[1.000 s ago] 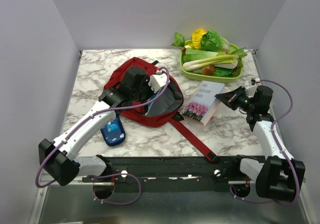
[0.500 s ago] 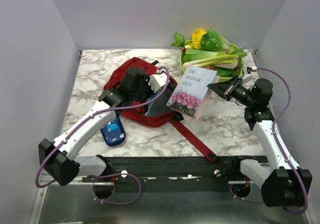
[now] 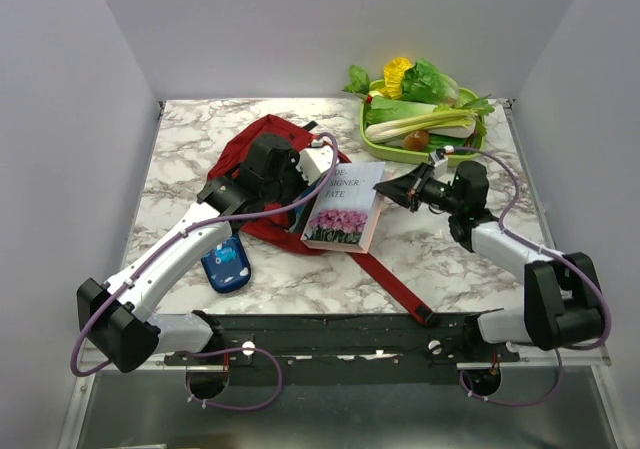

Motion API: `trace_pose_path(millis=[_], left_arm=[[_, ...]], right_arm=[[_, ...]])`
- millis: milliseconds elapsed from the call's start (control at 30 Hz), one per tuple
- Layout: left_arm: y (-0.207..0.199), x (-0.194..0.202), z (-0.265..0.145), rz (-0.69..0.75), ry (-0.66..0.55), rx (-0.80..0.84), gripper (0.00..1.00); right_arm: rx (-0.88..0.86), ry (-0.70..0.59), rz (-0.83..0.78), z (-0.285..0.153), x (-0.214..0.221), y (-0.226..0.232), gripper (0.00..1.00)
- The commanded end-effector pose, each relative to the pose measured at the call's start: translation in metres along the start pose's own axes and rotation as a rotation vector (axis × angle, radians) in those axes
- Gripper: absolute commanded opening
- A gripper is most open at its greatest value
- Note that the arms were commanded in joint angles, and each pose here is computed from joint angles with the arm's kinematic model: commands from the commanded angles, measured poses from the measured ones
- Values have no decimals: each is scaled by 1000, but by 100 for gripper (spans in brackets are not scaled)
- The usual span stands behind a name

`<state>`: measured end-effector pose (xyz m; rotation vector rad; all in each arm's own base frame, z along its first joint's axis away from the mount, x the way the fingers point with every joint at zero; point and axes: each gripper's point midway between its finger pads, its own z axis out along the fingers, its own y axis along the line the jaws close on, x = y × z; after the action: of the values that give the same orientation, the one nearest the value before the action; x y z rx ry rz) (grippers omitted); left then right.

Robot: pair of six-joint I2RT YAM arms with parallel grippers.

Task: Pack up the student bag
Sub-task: Place the book in the student bag.

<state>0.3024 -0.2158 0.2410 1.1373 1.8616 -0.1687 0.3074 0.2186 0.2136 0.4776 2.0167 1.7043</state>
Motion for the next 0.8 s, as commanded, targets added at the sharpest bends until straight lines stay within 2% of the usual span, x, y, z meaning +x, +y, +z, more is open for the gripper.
trace_pose_path(millis=[0,133,333,533,700,733,767], left_arm=[[11,-22,-14,-17,-68,-41,0],[12,-22,-15,-14,-70,-47,0],[11,-21,-14,-11,-69,-45,0],[12,-22,-15,-8,-73,-48,0],[11,-21,-15,-6,-71,-48,0],[12,-20,-16,-5,-71,-49,0],[11,-19,-15,-5,-68,-48,0]], right_arm=[[-121,33,14,17,-1,17,1],[-96,95,44,31,13,0,1],[-161,181,53,50,28,6,0],[-253,209,17,70,12,29,0],[-320,205,26,95,-8,35,0],[-316,198,59,106,-13,20,1],[-369,197,29,111,-16,31,1]])
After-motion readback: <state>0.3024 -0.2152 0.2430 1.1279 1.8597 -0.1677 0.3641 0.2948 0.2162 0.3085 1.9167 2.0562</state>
